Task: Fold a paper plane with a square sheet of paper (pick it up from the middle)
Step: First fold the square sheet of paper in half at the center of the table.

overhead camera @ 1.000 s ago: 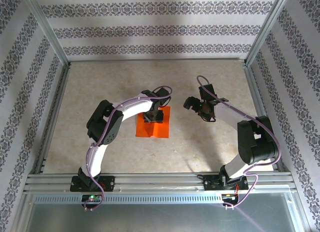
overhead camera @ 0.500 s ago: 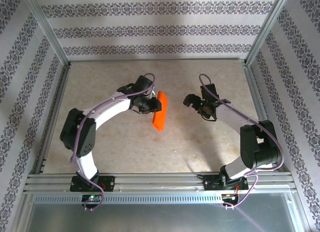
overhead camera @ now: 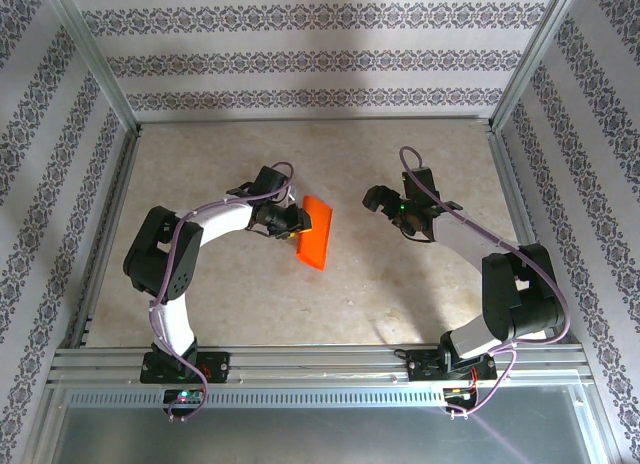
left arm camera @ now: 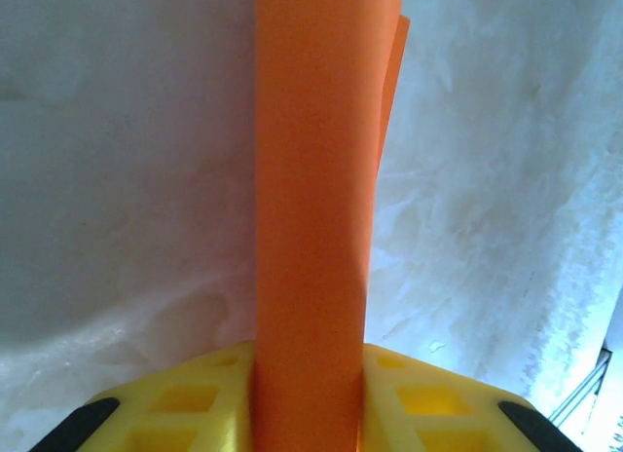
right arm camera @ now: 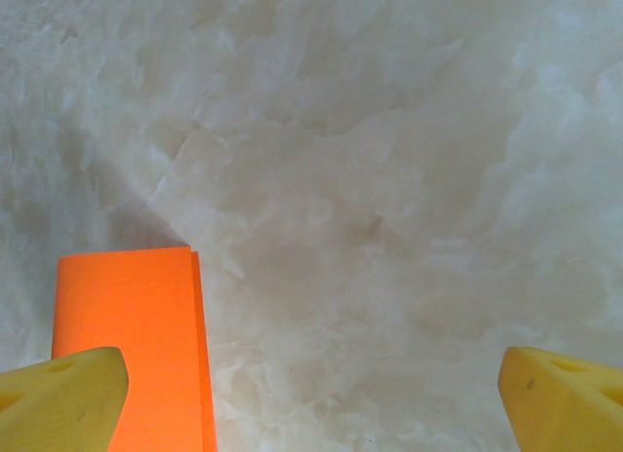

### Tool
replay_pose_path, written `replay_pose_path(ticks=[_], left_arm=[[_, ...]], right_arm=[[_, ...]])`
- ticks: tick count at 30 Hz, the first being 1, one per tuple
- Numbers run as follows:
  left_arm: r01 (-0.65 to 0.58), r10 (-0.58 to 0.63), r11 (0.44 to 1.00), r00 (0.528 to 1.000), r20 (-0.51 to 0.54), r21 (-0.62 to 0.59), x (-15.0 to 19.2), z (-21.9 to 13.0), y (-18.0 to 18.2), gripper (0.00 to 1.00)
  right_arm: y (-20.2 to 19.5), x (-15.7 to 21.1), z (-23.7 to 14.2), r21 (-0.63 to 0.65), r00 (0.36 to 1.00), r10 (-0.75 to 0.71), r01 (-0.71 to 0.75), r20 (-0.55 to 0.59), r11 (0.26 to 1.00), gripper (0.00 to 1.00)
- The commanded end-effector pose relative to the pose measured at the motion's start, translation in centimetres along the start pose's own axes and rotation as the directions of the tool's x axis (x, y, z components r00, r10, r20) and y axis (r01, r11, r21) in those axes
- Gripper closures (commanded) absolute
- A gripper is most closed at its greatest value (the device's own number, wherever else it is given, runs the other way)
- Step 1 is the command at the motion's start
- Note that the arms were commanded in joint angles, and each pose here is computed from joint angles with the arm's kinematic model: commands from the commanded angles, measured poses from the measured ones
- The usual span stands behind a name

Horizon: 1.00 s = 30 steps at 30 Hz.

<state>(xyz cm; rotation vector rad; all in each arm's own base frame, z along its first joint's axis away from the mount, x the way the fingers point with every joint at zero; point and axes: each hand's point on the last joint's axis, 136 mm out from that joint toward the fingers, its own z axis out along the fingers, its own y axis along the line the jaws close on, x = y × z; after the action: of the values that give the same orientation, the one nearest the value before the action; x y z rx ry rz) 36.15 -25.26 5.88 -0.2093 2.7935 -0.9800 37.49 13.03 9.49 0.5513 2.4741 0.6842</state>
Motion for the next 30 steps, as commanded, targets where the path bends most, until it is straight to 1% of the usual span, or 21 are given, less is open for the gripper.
replay_pose_path(ticks=[1,3,8,17,26,30], left_arm=[[-0.031,0.031,0.996,1.0,-0.003,-0.086,0.0,0.1,2.2,0.71],[-0.011,0.01,0.991,1.0,-0.013,-0.131,0.3,0.4,3.4,0.71],[0.024,-0.025,0.984,1.0,-0.005,-0.179,0.6,1.0,4.7,0.71],[0.005,-0.015,0.96,0.999,-0.035,-0.28,1.8,1.7,7.2,0.72],[-0.046,0.02,0.949,0.996,-0.086,-0.312,2.7,2.3,8.6,0.73],[-0.074,0.044,0.95,0.993,-0.106,-0.303,3.0,2.2,8.6,0.71]], right_arm=[[0.1,0.2,0.2,-0.015,1.0,0.006,-0.006,-0.011,1.0,0.02],[0.1,0.1,0.2,-0.015,1.0,0.006,-0.007,-0.01,1.0,0.02],[0.0,0.2,0.4,-0.011,1.0,0.01,-0.01,-0.015,1.0,0.02],[-0.3,0.4,0.8,-0.003,1.0,0.019,-0.019,-0.023,1.0,0.02],[-0.2,0.6,1.2,-0.002,0.999,0.022,-0.022,-0.036,1.0,0.03],[-0.1,0.7,1.2,-0.005,0.999,0.017,-0.017,-0.041,1.0,0.02]])
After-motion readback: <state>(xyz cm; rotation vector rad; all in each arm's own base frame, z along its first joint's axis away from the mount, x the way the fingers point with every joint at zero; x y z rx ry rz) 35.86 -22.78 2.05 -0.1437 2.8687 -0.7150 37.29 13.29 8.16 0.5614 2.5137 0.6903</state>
